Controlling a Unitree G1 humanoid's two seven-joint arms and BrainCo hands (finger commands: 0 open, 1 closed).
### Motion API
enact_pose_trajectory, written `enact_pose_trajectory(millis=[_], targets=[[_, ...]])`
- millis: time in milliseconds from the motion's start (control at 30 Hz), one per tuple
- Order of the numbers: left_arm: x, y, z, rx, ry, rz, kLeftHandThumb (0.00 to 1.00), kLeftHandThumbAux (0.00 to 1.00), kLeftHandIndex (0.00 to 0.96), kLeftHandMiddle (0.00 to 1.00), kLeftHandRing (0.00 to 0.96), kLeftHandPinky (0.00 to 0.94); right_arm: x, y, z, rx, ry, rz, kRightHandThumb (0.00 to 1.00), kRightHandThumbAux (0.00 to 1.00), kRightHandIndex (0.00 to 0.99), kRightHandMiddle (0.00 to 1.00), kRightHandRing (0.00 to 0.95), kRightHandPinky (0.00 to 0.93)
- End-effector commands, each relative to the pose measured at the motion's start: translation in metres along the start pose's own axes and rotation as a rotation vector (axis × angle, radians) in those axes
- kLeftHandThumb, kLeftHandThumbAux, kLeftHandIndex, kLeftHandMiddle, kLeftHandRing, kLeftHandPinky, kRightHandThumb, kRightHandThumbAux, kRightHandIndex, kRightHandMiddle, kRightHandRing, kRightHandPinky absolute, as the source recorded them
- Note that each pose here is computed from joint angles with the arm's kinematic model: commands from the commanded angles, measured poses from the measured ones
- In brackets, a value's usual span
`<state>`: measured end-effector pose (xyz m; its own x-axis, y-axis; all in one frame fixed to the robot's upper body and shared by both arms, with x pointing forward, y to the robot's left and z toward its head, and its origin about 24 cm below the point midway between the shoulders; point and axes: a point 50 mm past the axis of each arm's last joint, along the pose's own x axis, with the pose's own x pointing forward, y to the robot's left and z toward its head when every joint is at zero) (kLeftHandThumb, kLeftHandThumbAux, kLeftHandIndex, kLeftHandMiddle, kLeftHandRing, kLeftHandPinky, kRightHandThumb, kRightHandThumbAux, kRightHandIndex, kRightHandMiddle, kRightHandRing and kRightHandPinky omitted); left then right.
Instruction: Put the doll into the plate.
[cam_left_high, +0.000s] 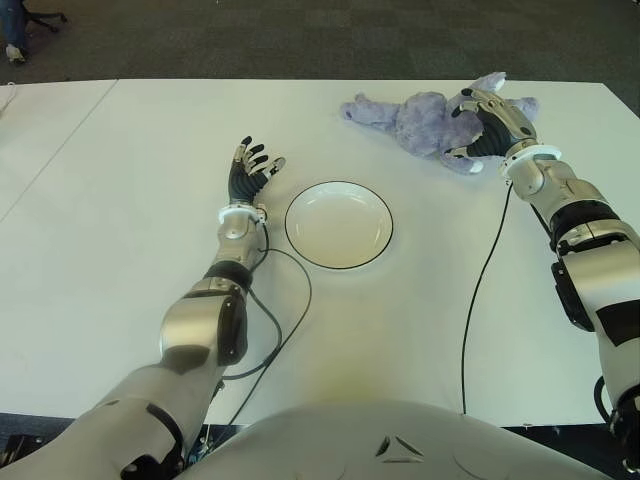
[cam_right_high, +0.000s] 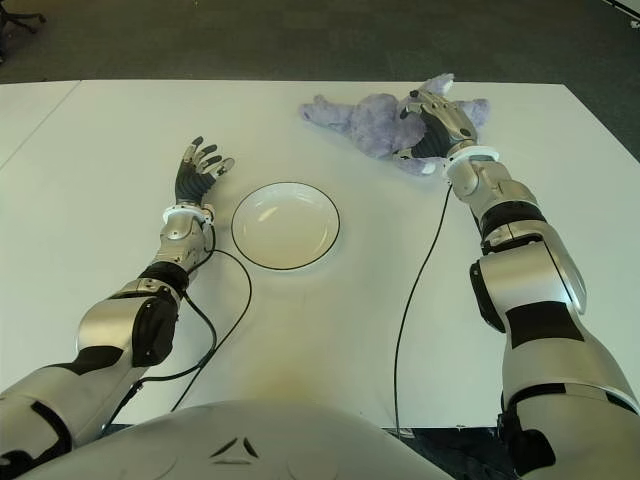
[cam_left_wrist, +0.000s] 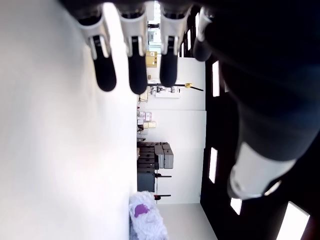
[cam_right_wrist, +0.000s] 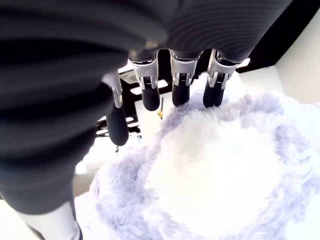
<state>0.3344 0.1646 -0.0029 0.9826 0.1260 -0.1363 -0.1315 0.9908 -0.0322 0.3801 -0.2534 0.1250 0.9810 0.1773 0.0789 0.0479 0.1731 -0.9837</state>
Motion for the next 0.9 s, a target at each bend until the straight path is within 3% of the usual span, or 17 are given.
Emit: enact_pose_trajectory(millis=[33,900], targets=[[-0.041,-0.004,-0.072,-0.005,0.333,0.004,0.054,0.744,0.050,0.185,0.210,0.217,-0.007,0.008,-0.010,-0.061,0.031,0.055,0.108,0.774,0.261,0.060,0.000,0.000],[-0.041,-0.007,-0.072,-0.018,0.328,-0.009,0.047,0.753,0.044,0.183,0.209,0.221,-0.008,-0.018,-0.025,-0.154,0.068,0.017,0.149,0.810,0.261,0.075,0.000,0.000]])
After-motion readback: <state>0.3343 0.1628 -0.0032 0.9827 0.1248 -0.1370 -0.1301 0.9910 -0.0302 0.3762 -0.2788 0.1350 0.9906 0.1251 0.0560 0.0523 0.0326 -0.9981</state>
